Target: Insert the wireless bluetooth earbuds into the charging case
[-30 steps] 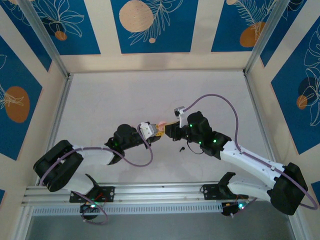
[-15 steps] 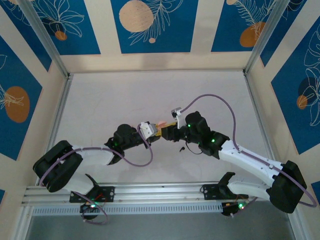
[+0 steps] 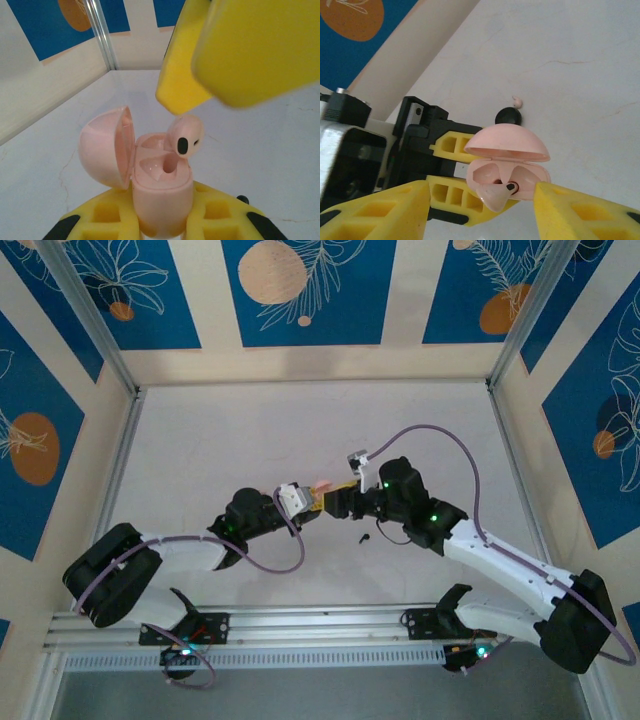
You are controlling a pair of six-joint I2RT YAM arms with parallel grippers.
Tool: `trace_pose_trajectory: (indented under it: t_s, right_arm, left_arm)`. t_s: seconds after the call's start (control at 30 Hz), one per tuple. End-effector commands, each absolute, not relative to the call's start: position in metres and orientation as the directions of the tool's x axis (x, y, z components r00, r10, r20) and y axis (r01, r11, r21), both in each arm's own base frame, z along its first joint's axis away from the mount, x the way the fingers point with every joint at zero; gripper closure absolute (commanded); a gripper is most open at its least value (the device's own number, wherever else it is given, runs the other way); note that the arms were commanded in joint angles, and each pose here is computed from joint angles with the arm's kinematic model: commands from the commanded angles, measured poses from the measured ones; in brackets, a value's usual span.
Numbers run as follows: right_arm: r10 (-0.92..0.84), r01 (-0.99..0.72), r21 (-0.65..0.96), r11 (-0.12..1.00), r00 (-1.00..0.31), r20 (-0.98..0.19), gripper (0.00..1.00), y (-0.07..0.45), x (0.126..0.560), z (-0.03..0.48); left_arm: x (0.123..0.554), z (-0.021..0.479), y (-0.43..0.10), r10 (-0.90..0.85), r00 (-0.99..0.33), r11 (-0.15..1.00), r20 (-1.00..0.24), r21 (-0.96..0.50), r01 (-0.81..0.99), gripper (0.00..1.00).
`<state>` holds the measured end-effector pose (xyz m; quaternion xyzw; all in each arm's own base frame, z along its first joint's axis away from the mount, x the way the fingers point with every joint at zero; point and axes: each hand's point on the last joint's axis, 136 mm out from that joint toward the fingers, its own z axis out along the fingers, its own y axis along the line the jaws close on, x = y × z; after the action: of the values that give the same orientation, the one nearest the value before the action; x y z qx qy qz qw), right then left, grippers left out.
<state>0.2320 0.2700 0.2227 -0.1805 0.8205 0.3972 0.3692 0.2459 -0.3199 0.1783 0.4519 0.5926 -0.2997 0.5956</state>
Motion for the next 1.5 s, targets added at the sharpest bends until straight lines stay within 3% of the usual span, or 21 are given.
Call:
trace_pose_trajectory:
  t_s: [0.0, 0.5, 0.77, 1.47]
  right_arm:
    - [0.031, -0.605, 0.555, 0.571, -0.66, -0.75, 0.43, 0.267, 0.226, 0.25]
    - [0.038, -0.358, 0.621, 0.697, -0.847, -0.531, 0.49, 0.248, 0.219, 0.224]
    - [0.025, -0.368, 0.658, 0.657, -0.862, -0.507, 0.63, 0.264, 0.221, 0.227]
    - [0.0, -0.39, 0.682, 0.618, -0.868, -0.497, 0.73, 0.289, 0.23, 0.225]
  left_arm:
    - [0.241, 0.192, -0.322, 0.156, 0.169, 0.403, -0.973, 0.219, 0.889, 0.9]
    - [0.242, 0.19, -0.319, 0.193, 0.177, 0.409, -0.965, 0.243, 0.879, 0.91]
    - [0.243, 0.189, -0.316, 0.209, 0.177, 0.416, -0.962, 0.251, 0.874, 0.91]
    - [0.242, 0.187, -0.316, 0.215, 0.176, 0.414, -0.961, 0.253, 0.875, 0.92]
